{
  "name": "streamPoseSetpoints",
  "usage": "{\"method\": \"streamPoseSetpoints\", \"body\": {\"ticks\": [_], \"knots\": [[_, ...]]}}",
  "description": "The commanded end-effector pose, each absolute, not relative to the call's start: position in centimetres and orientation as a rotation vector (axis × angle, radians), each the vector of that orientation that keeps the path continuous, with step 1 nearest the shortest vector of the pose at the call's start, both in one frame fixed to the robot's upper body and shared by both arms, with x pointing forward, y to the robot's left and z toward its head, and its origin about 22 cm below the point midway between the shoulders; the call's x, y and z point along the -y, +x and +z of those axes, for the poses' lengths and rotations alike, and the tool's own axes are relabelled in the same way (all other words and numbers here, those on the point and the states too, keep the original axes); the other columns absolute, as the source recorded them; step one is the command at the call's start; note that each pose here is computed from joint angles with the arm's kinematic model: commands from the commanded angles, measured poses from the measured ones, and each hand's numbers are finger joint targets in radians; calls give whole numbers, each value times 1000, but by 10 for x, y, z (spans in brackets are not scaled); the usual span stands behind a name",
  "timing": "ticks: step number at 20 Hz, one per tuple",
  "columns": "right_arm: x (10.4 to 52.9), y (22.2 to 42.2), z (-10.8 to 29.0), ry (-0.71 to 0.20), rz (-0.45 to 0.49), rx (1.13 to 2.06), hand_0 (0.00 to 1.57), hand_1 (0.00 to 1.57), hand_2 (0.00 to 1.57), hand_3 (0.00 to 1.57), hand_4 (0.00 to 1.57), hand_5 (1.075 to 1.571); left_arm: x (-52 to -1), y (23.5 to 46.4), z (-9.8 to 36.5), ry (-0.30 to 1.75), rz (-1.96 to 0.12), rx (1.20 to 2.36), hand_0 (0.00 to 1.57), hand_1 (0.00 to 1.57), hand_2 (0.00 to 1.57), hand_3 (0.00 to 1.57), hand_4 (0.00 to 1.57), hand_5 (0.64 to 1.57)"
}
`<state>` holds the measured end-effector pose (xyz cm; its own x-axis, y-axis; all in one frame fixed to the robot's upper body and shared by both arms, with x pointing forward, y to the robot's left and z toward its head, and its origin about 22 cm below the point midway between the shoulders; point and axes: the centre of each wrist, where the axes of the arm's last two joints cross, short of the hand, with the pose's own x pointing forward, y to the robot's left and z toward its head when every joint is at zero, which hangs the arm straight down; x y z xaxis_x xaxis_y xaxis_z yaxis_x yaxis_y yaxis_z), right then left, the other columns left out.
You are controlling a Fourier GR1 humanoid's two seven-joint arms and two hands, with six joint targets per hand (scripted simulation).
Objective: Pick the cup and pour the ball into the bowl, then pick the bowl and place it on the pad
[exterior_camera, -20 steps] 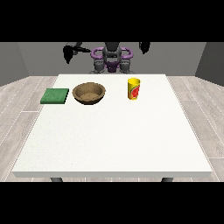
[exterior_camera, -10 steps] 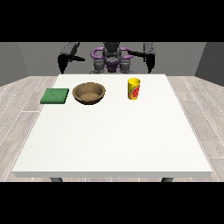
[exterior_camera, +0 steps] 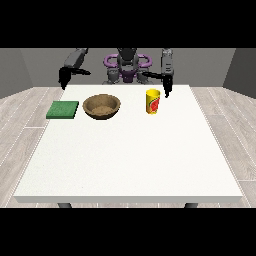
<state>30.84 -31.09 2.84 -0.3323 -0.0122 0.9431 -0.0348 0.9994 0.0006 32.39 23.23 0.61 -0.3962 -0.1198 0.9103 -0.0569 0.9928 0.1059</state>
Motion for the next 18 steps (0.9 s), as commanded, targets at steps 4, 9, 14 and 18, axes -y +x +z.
{"method": "streamPoseSetpoints", "body": {"ticks": [4, 9, 14, 18], "knots": [[323, 311, 32, 63, 19, 1922, 0, 0, 0, 0, 0, 1559, -231, 325, -42, 150, -3, 1994, 0, 0, 0, 0, 0, 1276], [354, 298, 1, 34, 8, 1925, 0, 0, 0, 0, 0, 1558, -219, 328, -49, 141, -47, 1977, 0, 0, 0, 0, 0, 1254], [360, 312, 25, 51, 12, 1948, 0, 0, 0, 0, 0, 1558, -256, 347, -45, 126, 46, 1993, 659, 659, 914, 286, 0, 1425], [356, 337, 60, 94, 37, 2017, 0, 0, 0, 0, 0, 1558, -241, 358, -29, 603, -206, 2028, 1305, 1305, 1571, 1571, 811, 1515]]}}
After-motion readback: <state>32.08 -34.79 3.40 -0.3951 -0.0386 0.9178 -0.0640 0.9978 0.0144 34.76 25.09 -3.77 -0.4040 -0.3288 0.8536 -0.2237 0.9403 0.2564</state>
